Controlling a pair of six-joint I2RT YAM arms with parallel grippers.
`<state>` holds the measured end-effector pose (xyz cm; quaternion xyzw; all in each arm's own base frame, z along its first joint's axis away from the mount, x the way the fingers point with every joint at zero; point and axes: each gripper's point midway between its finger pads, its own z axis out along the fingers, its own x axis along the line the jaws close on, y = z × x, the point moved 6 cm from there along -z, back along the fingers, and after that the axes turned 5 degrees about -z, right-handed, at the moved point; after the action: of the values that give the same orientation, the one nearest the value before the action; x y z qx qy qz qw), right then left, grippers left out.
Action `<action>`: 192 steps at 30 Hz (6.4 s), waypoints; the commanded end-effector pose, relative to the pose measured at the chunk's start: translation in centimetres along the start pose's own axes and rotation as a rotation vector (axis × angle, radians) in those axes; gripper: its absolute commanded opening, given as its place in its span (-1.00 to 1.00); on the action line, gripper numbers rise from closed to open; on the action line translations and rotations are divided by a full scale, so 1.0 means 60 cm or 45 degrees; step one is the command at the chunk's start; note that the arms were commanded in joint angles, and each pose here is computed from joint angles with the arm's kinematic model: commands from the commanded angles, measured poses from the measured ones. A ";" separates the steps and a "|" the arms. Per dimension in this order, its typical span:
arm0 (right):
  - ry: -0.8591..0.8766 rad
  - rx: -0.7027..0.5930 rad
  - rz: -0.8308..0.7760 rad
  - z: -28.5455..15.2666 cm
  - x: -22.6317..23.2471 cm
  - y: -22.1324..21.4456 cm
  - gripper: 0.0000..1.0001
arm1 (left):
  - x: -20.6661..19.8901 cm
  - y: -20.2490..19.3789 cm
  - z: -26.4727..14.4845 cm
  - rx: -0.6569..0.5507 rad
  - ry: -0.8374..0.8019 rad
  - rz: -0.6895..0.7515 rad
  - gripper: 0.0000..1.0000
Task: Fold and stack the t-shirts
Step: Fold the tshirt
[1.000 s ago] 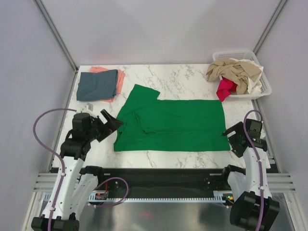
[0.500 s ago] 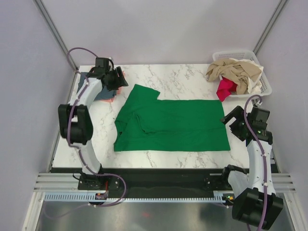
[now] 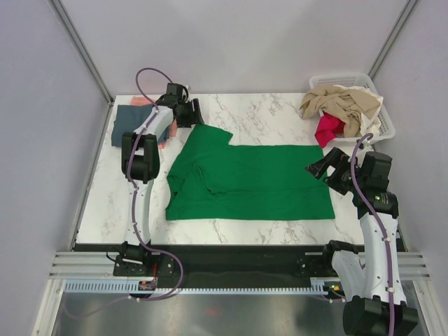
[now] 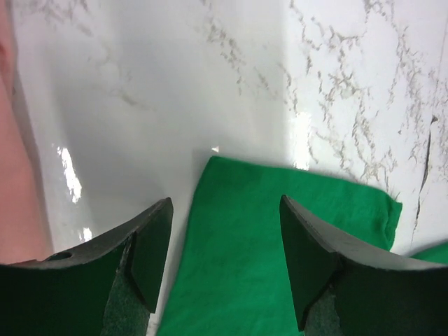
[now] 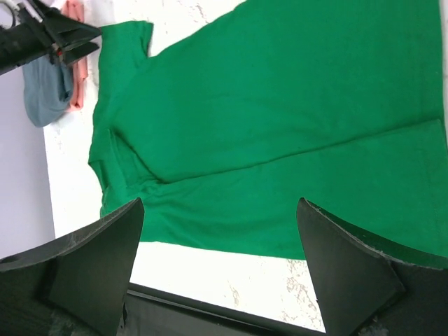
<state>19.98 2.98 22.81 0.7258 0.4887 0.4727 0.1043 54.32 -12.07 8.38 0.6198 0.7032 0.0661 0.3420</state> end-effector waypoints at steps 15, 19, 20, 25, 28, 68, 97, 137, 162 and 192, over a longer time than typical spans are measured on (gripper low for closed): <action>0.069 -0.004 -0.079 0.000 0.016 0.003 0.96 | -0.045 -0.014 0.029 0.048 0.021 0.181 -0.96; -0.060 -0.023 -0.087 0.009 -0.005 0.012 0.96 | -0.084 0.026 -0.047 -0.036 -0.011 0.170 -0.96; -0.109 -0.006 -0.077 0.019 -0.013 0.017 0.96 | -0.092 0.029 -0.067 -0.038 -0.015 0.164 -0.96; -0.331 0.032 -0.116 0.083 -0.025 0.058 0.83 | -0.136 0.017 -0.194 -0.065 -0.095 0.141 -0.96; -0.452 0.080 -0.164 0.133 -0.024 0.075 0.68 | -0.137 -0.021 -0.216 -0.005 -0.115 0.096 -0.96; -1.089 0.170 -0.206 0.455 -0.245 0.123 0.18 | -0.073 -0.036 -0.284 -0.041 -0.188 -0.046 -0.96; -0.798 0.114 -0.310 0.522 -0.101 0.149 0.29 | 0.009 -0.014 -0.293 -0.073 -0.121 -0.189 -0.96; -0.861 -0.089 -0.178 0.428 -0.142 0.274 -1.00 | -0.114 0.060 -0.248 -0.044 -0.437 -0.007 -0.96; -0.654 -0.036 -0.101 0.310 -0.137 0.177 -1.00 | -0.106 -0.112 -0.389 -0.027 -0.324 0.208 -0.96; -0.824 0.066 0.069 0.233 -0.234 0.056 -0.02 | -0.045 -0.379 -0.440 0.166 -0.374 -0.082 -0.33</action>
<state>32.19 -4.37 8.37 0.8456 0.4527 0.1995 0.2006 21.74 -10.10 16.58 0.6475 0.6631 -0.0582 0.3710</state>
